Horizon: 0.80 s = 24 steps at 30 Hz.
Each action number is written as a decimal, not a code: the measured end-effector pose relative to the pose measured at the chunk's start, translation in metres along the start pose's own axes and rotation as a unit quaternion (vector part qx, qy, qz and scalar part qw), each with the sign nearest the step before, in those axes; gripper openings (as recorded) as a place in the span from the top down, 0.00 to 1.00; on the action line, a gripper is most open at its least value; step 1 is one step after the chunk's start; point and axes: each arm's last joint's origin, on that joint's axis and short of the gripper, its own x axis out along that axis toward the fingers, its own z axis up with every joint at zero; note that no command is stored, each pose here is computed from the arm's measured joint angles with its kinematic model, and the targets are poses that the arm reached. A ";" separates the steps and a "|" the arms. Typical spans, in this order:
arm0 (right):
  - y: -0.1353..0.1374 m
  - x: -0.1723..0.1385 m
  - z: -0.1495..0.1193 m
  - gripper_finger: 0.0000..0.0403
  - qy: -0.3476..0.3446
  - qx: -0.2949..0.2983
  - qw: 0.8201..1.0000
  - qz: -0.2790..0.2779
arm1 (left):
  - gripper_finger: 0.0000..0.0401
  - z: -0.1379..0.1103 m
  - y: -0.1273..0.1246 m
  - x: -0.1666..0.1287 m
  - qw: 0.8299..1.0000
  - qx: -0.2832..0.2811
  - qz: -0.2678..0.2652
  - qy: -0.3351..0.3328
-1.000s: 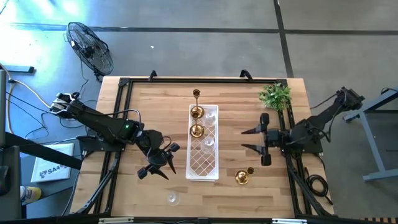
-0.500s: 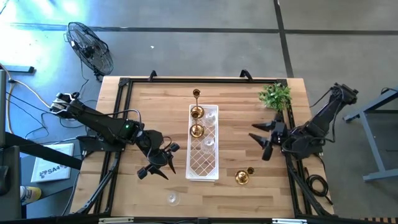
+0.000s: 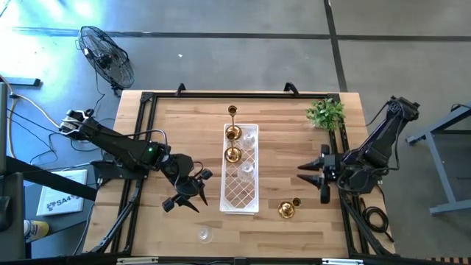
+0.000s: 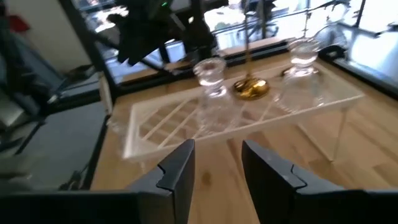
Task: Pick & Place candle stick holders
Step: Put the gold candle holder on the shelf aligned with the other gold candle holders
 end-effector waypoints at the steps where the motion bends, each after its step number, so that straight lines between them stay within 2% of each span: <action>1: 0.001 0.000 -0.001 0.69 0.007 -0.001 1.000 0.009 | 0.61 0.000 0.000 0.000 1.000 0.000 0.000 0.000; 9: 0.002 -0.001 -0.011 0.70 0.102 -0.011 0.991 0.085 | 0.61 0.000 0.000 0.000 1.000 0.000 0.000 0.000; 17: -0.017 -0.006 -0.032 0.70 0.213 0.077 0.974 -0.005 | 0.61 0.000 0.000 0.000 1.000 -0.009 0.000 0.000; 24: -0.014 -0.003 -0.041 0.70 0.271 0.145 0.951 -0.022 | 0.61 0.000 0.000 0.000 1.000 -0.009 0.000 0.000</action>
